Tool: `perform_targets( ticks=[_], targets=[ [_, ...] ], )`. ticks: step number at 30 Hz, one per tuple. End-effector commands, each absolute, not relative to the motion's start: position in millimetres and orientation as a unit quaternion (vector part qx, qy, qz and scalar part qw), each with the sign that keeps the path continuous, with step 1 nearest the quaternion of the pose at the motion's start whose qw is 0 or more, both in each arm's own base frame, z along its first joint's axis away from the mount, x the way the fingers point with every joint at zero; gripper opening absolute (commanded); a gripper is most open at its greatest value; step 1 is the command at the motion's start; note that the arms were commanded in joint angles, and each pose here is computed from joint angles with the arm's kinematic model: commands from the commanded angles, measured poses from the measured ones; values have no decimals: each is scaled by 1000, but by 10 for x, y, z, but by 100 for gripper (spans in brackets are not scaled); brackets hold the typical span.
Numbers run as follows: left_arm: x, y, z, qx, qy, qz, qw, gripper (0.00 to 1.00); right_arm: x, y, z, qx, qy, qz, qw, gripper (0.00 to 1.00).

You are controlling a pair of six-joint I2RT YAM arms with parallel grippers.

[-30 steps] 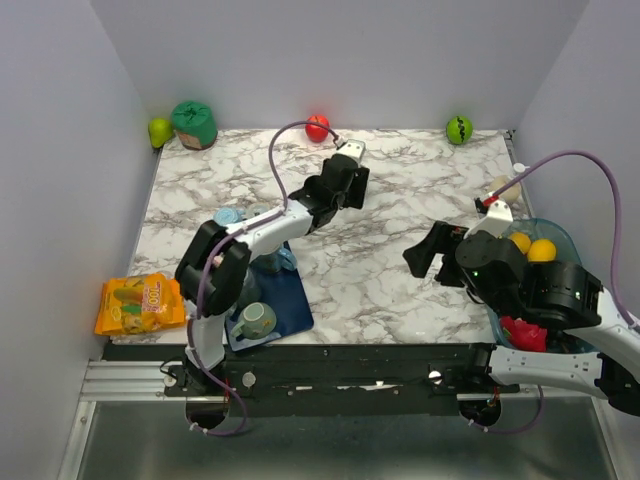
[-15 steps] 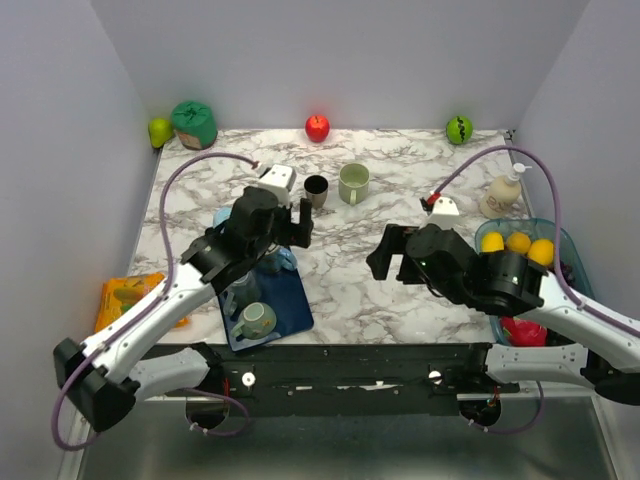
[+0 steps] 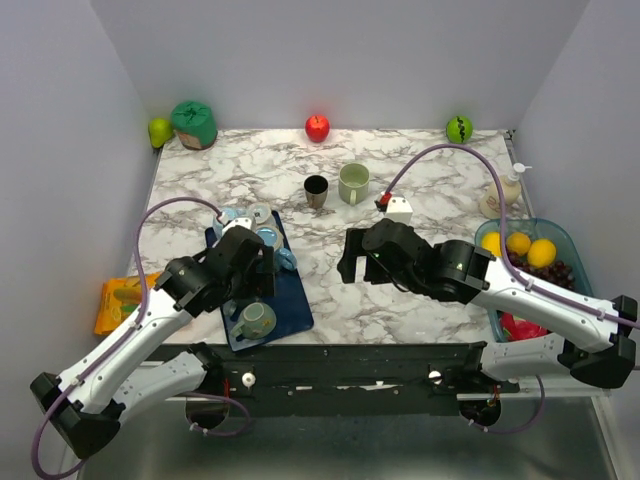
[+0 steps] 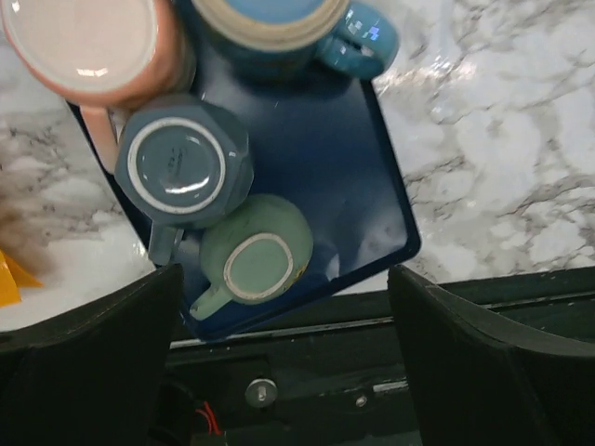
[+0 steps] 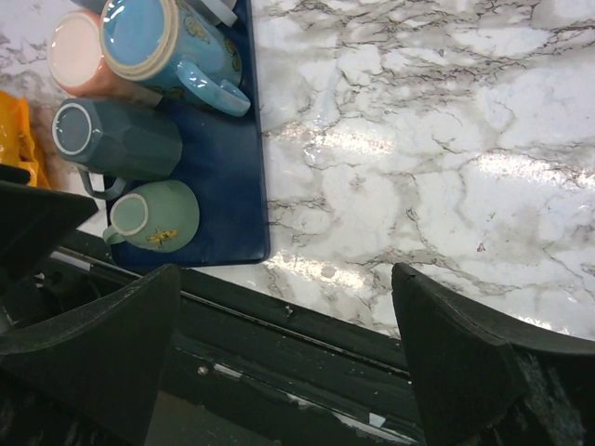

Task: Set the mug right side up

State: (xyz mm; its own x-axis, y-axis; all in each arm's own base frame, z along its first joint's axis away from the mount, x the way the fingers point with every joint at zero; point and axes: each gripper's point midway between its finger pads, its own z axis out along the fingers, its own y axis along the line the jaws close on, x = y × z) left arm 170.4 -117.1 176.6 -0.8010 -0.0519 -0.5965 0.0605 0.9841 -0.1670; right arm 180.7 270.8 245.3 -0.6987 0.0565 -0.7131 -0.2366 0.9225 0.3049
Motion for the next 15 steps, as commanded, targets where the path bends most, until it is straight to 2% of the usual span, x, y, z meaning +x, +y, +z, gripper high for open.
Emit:
perform_targets(
  ticks=[1, 6, 10, 15],
  targets=[
    [1357, -1011, 1431, -12, 971, -55, 231, 99, 1810, 2793, 2558, -50, 897, 213, 384, 100],
    [1260, -1144, 1186, 3, 981, -70, 180, 99, 1793, 2757, 2505, -41, 900, 213, 379, 100],
    [1297, -1251, 964, -2, 982, -83, 170, 99, 1784, 2715, 2494, -35, 900, 214, 378, 100],
    [1332, -1218, 844, -21, 987, -52, 148, 99, 1785, 2665, 2511, -29, 898, 216, 382, 100]
  ],
)
